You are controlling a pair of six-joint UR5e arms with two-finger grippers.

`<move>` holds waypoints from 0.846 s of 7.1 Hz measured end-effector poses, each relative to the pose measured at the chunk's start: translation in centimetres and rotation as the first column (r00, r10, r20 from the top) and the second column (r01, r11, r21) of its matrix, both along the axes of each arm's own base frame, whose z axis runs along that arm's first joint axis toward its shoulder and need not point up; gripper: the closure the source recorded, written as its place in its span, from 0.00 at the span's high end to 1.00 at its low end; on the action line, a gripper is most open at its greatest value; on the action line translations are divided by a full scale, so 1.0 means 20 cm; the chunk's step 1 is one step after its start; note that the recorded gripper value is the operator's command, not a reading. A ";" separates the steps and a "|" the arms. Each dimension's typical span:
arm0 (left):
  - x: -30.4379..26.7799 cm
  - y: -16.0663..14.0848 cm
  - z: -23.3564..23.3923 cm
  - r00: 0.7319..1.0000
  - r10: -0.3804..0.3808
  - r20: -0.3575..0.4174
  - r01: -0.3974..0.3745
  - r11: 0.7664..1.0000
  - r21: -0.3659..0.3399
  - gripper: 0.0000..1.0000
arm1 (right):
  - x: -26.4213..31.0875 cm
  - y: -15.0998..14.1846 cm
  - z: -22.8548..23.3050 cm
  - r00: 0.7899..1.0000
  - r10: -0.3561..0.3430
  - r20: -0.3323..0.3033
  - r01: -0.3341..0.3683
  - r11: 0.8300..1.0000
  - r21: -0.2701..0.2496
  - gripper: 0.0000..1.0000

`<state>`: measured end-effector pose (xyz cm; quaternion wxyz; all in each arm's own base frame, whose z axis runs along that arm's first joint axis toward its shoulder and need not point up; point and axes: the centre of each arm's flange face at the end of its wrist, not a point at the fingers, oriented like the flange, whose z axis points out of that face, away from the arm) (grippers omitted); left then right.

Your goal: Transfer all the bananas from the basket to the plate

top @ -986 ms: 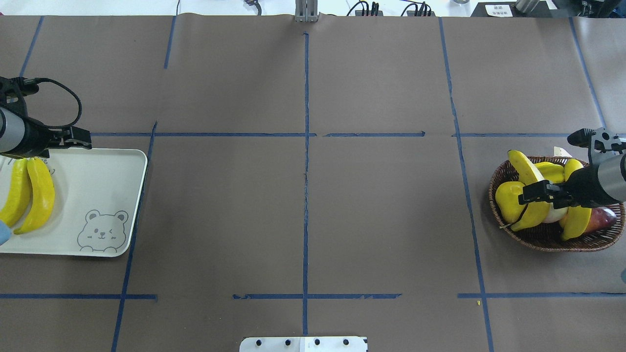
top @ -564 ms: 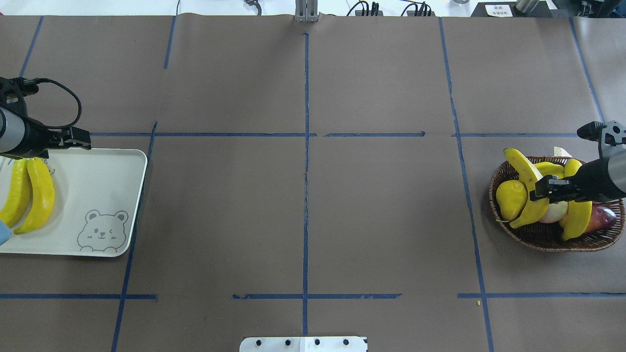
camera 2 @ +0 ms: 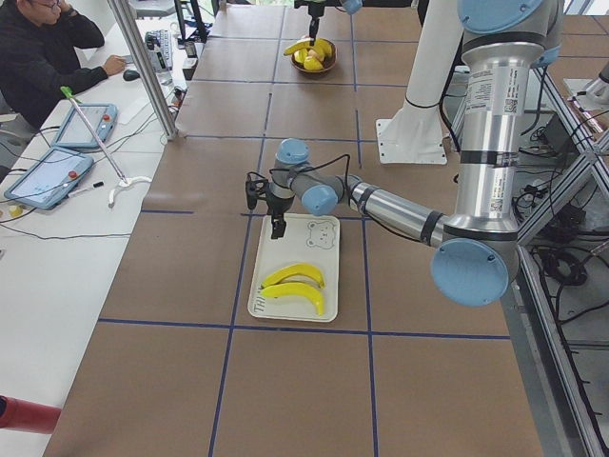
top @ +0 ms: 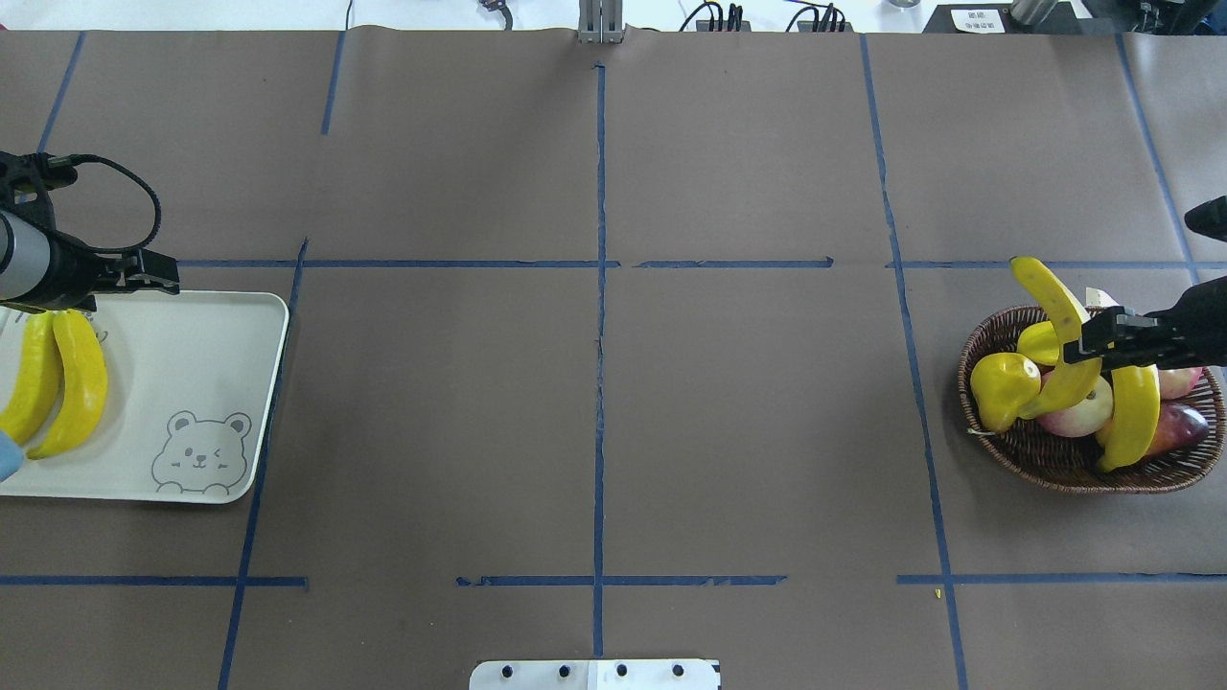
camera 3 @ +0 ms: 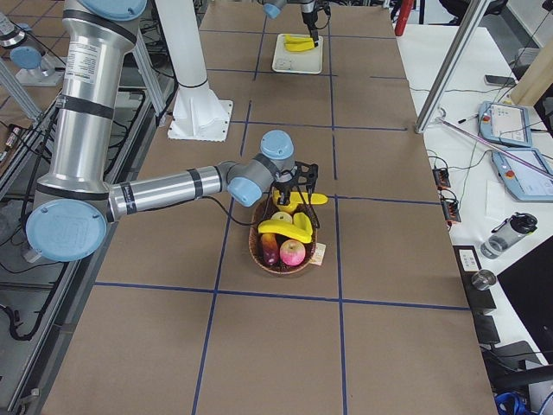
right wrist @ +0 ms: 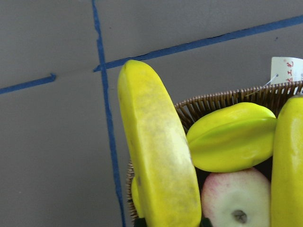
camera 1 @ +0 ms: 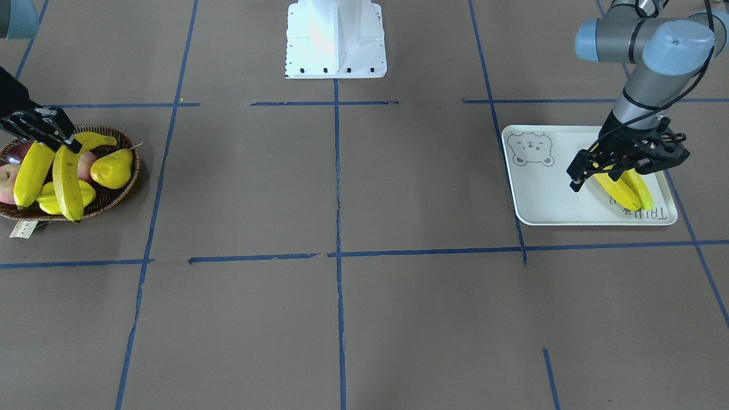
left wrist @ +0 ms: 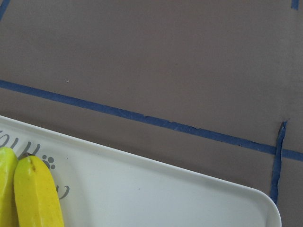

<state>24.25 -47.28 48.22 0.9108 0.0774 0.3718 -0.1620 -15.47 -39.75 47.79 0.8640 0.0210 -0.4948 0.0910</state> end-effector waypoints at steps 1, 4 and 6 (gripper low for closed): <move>0.01 -0.01 -0.02 1.000 0.001 -0.006 -0.001 1.000 0.006 1.00 | 0.04 -0.03 -0.14 0.998 -0.011 0.058 0.009 1.000 0.026 0.00; 0.10 -0.07 -0.31 0.990 -0.020 -0.141 0.019 1.000 -0.009 0.99 | -0.31 -0.15 -0.69 0.976 -0.077 0.203 0.055 0.992 0.114 0.00; 0.28 -0.12 -0.81 0.928 -0.065 -0.366 0.034 0.995 -0.089 0.99 | -0.71 -0.08 -1.02 0.962 -0.059 0.267 0.030 0.993 0.112 0.00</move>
